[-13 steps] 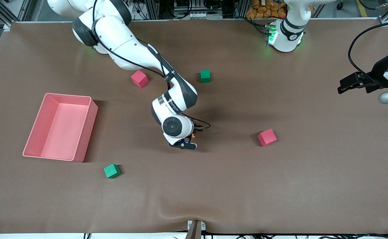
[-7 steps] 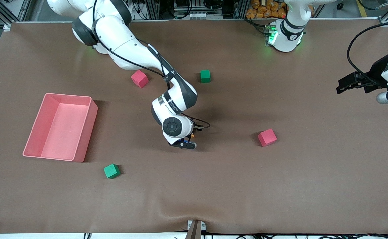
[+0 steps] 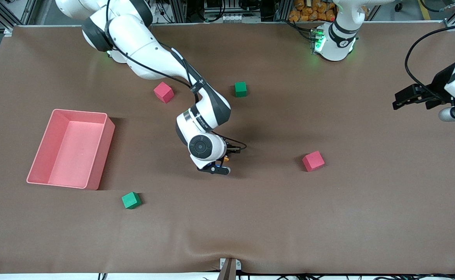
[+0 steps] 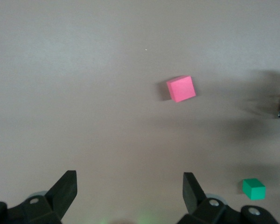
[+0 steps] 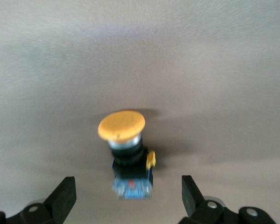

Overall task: Place and upright button with both arms
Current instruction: 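Set the button down and withdraw the right gripper while the left gripper approaches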

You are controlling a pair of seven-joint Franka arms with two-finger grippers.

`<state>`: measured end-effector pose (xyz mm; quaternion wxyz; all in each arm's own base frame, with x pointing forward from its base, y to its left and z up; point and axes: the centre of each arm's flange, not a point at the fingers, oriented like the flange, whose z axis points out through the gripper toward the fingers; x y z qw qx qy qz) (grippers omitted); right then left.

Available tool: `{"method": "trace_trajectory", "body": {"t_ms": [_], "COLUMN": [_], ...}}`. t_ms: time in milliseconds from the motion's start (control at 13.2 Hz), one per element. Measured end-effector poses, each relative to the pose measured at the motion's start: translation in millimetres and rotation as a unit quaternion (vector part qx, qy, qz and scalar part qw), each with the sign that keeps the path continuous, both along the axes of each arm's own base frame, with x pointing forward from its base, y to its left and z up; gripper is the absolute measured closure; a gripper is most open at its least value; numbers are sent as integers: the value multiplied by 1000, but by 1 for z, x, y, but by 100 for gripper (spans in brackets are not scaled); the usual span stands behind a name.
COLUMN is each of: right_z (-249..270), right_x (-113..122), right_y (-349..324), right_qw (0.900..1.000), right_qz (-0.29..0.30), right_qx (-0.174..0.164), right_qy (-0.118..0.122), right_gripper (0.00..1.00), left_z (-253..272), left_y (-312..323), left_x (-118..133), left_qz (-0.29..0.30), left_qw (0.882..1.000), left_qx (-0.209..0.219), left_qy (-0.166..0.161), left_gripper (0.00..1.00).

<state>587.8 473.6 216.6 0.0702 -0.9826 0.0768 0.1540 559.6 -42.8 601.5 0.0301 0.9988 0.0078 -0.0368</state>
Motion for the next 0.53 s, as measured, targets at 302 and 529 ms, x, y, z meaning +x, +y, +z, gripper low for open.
{"method": "trace_trajectory", "body": {"t_ms": [302,529], "right_z": [87,131], "right_x": [22,31], "right_y": [-47,-99], "right_qw": [1000,998], "right_qz": [-14,-35], "right_qx": [-21,-52], "right_qy": [5,-3], "right_gripper": [0,0], "left_z": [-24,-54], "left_y": [-26,-56], "left_x": [14,26], "left_qz": [-16,-14], "left_qw": [1000,1000], "left_qx": [-9,-7], "left_qy": [6,25], "left_gripper": [0,0]}}
